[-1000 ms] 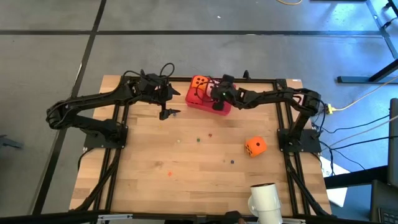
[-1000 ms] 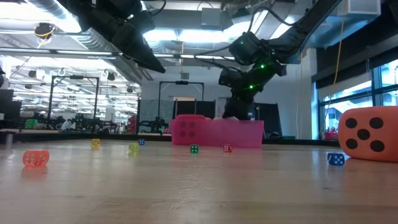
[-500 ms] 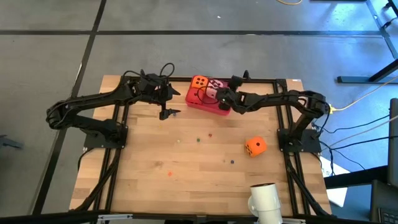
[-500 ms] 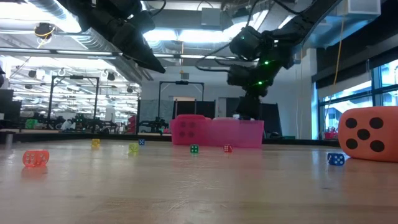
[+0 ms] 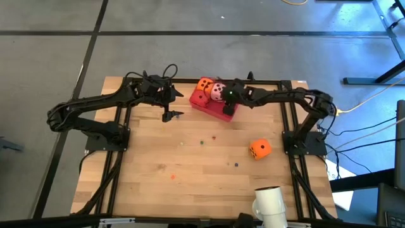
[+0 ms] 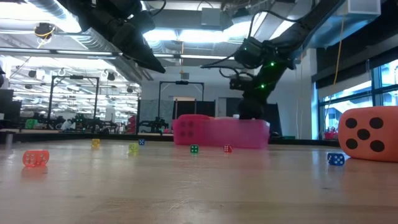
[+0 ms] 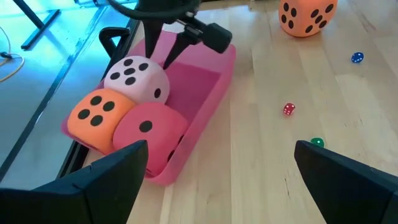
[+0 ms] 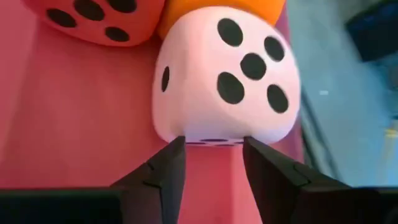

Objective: Pick & Place Dice
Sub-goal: Put the large pink die into the red bin, then put the large orange die into the red bin

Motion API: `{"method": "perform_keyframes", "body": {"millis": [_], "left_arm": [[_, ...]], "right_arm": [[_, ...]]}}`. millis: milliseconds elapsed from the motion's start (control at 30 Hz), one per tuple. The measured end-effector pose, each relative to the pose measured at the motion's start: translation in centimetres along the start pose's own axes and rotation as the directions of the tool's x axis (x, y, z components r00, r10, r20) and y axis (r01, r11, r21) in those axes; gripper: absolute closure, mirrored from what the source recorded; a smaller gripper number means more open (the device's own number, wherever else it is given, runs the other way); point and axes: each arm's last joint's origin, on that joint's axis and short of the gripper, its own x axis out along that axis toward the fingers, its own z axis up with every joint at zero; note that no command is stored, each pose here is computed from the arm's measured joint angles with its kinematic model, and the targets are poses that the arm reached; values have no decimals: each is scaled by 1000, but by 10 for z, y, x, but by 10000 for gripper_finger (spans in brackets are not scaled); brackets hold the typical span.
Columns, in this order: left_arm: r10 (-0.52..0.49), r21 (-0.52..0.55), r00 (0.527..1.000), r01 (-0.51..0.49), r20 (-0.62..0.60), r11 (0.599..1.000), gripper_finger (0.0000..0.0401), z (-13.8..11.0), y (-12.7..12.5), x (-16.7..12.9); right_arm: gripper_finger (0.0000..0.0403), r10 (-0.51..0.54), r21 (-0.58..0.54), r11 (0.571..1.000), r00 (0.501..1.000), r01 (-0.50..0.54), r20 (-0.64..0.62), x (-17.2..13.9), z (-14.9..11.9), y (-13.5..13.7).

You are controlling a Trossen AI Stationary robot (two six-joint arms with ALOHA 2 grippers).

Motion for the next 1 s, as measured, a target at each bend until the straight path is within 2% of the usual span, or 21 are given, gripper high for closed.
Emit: {"method": "perform_keyframes", "body": {"millis": [100, 200, 433, 533, 700, 867, 1000], "left_arm": [[0, 1, 1000, 0, 0, 1000, 1, 0, 0, 0], [0, 10, 1000, 0, 0, 1000, 1, 0, 0, 0], [0, 18, 1000, 0, 0, 1000, 1, 0, 0, 0], [0, 18, 1000, 0, 0, 1000, 1, 0, 0, 0], [0, 18, 1000, 0, 0, 1000, 1, 0, 0, 0], [0, 17, 1000, 0, 0, 1000, 1, 0, 0, 0], [0, 17, 1000, 0, 1, 1000, 1, 0, 0, 0]], "right_arm": [[255, 77, 115, 991, 997, -75, -14, 5, -7, -12], [267, 99, 184, 978, 995, -99, 7, 7, -9, -21], [292, 91, 188, 978, 996, -93, 22, 6, -7, -23], [299, 48, 171, 984, 999, -49, 13, -1, -5, -20], [303, 27, 138, 990, 1000, -26, -5, -33, -1, -16], [298, 134, 168, 977, 990, -127, -31, -78, -6, -8], [273, 173, 213, 965, 982, -154, -72, -104, -13, -1]]}}
